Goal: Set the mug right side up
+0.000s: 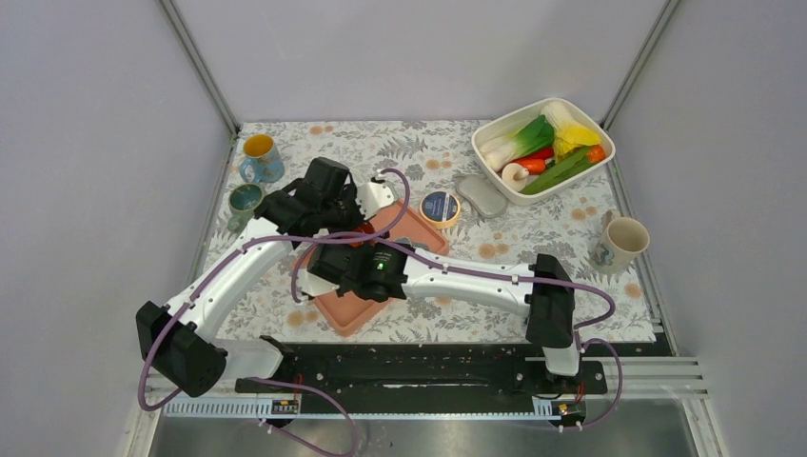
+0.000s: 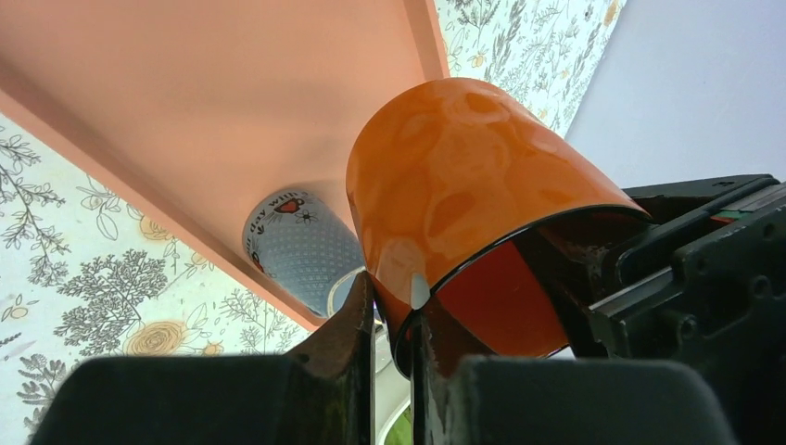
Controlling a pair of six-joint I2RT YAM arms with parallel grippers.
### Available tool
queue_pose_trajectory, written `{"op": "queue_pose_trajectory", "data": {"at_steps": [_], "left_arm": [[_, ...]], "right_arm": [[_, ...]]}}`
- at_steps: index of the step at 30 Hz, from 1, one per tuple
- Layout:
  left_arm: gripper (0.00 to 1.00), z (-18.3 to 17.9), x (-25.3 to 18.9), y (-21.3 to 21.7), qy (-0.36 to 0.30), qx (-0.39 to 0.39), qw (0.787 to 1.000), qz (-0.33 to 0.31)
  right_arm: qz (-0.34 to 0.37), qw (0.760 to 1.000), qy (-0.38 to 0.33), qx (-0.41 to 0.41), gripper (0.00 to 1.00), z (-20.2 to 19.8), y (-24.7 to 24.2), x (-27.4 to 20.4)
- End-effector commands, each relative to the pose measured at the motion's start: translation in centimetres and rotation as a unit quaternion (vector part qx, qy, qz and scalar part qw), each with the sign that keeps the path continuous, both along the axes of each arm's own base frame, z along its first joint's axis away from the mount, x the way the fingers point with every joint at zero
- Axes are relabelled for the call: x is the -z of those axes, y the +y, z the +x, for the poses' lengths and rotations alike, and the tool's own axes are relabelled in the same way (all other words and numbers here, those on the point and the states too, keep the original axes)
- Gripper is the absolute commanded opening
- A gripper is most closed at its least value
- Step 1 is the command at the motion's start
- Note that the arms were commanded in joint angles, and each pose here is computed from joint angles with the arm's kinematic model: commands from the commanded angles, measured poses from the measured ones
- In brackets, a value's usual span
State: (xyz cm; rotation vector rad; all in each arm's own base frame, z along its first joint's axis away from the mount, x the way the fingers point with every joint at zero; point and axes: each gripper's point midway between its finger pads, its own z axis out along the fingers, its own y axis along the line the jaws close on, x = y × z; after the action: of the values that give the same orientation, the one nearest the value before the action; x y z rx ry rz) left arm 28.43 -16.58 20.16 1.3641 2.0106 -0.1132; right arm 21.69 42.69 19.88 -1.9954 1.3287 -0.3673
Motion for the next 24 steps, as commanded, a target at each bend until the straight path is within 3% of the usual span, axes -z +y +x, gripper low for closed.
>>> {"op": "queue_pose_trajectory", "data": {"at_steps": [1,5,6,8,12,24], "left_arm": [[0.0,2.1,-0.2,1.2,-0.022,-0.064,0.998,-0.013],[0.0,2.9,1.1,1.5,-0.031,-0.071,0.997,-0.007],[0.0,3.1,1.4,1.5,-0.03,-0.073,0.997,-0.009],[0.0,3.6,2.1,1.8,-0.023,-0.08,0.996,-0.014],[0.0,4.3,3.6,2.8,0.004,-0.103,0.994,-0.032],[0.0,5.9,6.7,4.9,0.05,-0.147,0.986,-0.062]], "right_arm": [[0.043,0.995,-0.076,0.053,0.0,1.6,-0.3,-4.3],[0.036,0.992,-0.103,0.065,0.04,2.4,-0.2,-3.7],[0.032,0.992,-0.108,0.065,0.15,2.4,-0.3,-3.5],[0.027,0.991,-0.114,0.07,0.45,2.7,-0.3,-3.1],[0.031,0.992,-0.104,0.069,0.65,2.4,-0.5,-2.7],[0.047,0.994,-0.08,0.059,0.69,1.3,-0.8,-2.0]]}}
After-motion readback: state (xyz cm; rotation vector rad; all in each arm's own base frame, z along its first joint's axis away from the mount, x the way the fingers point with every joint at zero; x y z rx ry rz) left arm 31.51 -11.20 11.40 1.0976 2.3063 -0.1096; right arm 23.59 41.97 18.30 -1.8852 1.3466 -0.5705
